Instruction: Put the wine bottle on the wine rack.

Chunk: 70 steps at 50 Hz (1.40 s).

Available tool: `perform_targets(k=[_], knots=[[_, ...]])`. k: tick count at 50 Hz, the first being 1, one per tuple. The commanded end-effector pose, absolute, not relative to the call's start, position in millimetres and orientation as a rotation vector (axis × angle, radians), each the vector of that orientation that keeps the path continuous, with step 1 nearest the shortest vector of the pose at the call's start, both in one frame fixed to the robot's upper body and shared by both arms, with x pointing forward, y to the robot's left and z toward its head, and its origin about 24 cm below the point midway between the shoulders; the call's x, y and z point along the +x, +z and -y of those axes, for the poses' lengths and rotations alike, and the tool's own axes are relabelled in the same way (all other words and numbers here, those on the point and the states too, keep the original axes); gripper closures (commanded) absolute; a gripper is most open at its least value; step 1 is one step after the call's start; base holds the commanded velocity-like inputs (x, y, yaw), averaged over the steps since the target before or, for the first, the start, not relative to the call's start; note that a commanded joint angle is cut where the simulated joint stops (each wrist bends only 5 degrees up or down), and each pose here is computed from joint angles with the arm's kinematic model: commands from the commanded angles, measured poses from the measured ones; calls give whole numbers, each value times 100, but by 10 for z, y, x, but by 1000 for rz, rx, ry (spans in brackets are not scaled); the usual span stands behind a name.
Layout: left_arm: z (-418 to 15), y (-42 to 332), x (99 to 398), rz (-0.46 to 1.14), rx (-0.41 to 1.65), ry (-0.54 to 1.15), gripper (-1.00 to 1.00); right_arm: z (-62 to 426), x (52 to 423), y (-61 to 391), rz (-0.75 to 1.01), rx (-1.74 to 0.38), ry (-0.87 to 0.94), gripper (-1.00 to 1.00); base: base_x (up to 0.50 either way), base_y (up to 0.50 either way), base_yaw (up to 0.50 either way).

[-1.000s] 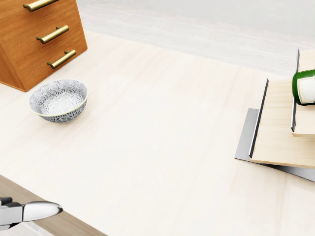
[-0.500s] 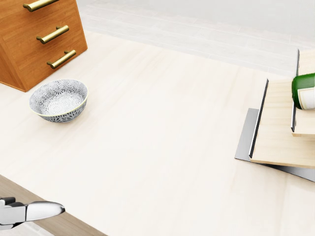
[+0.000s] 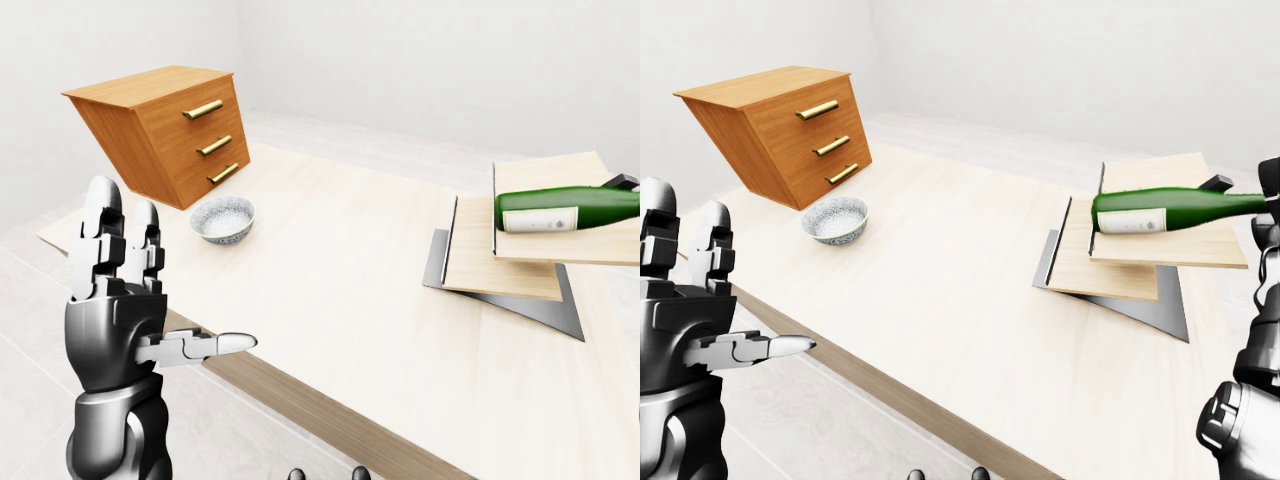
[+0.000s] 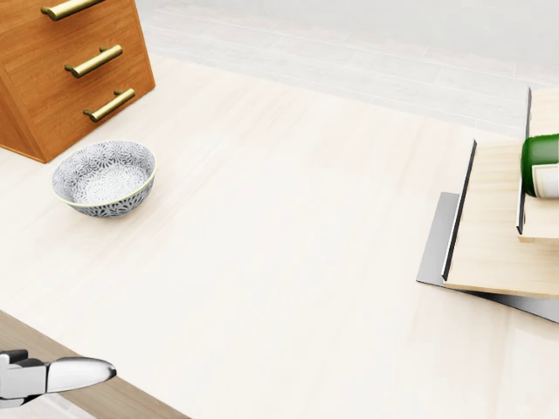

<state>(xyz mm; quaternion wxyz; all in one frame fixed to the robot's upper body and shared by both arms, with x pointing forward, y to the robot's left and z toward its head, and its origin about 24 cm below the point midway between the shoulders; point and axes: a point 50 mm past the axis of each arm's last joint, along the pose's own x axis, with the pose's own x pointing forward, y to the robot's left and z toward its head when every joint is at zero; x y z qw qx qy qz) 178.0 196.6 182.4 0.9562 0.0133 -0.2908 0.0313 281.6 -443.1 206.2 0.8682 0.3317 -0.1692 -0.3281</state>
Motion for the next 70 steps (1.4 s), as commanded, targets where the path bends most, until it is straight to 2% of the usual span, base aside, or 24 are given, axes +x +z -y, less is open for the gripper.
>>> perform_targets(k=[1,70], knots=[[-1963,1822,1784,590,26,62,-100,4464,2747,1993,347,683,-695,-100,0,0,0],[-1934,1784,1810,570,22,52,-100,4686,2343,1816,350,644,-755,-100,0,0,0]])
